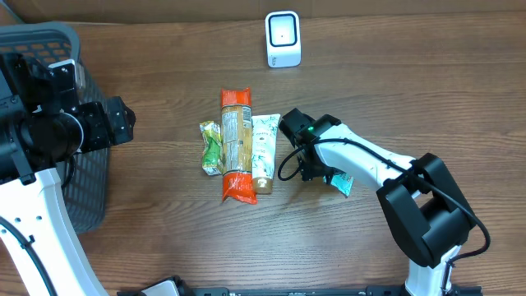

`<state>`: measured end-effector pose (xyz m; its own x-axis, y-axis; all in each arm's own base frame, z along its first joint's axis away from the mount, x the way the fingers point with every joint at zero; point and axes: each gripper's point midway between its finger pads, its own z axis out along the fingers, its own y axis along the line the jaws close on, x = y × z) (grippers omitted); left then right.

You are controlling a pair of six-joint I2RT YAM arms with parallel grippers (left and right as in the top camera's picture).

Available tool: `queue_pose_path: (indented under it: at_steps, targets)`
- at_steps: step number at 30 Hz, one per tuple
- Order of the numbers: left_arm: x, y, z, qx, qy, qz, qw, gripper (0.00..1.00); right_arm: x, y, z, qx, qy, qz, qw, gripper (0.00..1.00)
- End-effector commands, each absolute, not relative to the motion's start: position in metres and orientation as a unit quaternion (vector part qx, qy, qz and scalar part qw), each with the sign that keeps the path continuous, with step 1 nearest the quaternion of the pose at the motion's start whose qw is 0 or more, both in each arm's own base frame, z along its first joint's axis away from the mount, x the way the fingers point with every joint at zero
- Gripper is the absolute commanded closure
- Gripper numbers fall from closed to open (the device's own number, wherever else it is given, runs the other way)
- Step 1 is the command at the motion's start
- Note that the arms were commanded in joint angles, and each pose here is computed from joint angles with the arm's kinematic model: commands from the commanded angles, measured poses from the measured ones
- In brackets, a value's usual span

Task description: Scan the item barcode

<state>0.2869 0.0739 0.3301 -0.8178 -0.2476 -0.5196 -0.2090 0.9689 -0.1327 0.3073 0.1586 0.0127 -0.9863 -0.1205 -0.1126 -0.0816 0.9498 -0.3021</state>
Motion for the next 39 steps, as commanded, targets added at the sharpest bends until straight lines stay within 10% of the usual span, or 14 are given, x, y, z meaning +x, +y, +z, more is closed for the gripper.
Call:
queue_pose_path:
  at_steps: [1,4,10,17,27,39]
  targets:
    - [0.288,0.073,0.331,-0.111,0.953,-0.037,0.279,0.0,0.308,0.155,0.002,-0.056,0.982,-0.169,0.057,0.3]
    - [0.288,0.073,0.331,-0.111,0.953,-0.037,0.279,0.01,0.306,0.152,0.002,-0.056,0.982,-0.172,0.051,0.67]
    - [0.288,0.073,0.331,-0.111,0.953,-0.037,0.279,0.0,0.305,0.152,0.002,-0.056,0.982,-0.173,0.05,0.96]
    - [0.288,0.073,0.331,-0.111,0.953,-0.037,0.279,0.0,0.3,0.202,0.03,-0.086,0.995,-0.026,0.031,0.96]
    - [0.288,0.073,0.331,-0.11,0.953,-0.037,0.279,0.01,0.301,0.308,0.116,-0.175,0.87,0.459,0.039,0.96]
    - [0.288,0.073,0.331,-0.111,0.953,-0.037,0.279,0.0,0.31,0.274,0.054,-0.073,0.843,0.533,0.011,0.96]
